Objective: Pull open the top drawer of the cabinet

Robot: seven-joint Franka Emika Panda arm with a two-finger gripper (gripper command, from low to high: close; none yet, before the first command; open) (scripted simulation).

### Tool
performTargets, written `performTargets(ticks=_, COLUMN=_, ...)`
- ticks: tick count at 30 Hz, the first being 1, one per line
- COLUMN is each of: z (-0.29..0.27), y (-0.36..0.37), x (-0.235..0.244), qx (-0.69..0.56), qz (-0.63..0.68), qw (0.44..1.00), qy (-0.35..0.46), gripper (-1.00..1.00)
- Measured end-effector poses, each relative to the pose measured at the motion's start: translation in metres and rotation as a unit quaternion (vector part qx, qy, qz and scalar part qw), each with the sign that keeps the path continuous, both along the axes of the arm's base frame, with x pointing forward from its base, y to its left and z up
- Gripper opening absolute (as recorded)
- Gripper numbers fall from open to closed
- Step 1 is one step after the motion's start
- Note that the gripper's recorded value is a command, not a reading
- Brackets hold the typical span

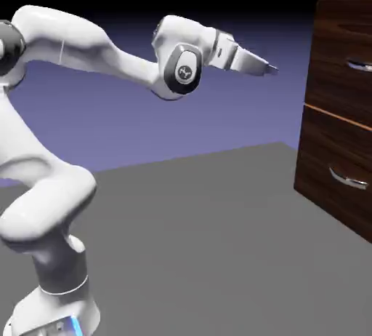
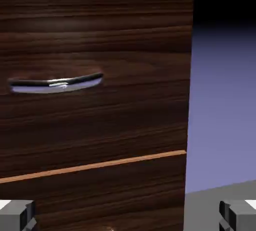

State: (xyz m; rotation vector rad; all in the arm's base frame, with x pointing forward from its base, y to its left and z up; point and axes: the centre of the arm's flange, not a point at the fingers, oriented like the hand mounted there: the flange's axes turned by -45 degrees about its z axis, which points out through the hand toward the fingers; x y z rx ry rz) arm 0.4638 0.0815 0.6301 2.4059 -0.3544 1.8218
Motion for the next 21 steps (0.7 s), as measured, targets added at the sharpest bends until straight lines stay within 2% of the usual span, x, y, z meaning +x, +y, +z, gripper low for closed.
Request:
performTargets(ticks=10, z=0.007, y=0.056, x=0.054, qx=0.039, qz=-0.004, qw=0.997, qy=-0.061, gripper=0.00)
performTargets(ticks=21, z=-0.026, y=0.098, x=0.127, qx=0.127, qz=0.008, qw=0.988, qy=-0.092, gripper=0.00)
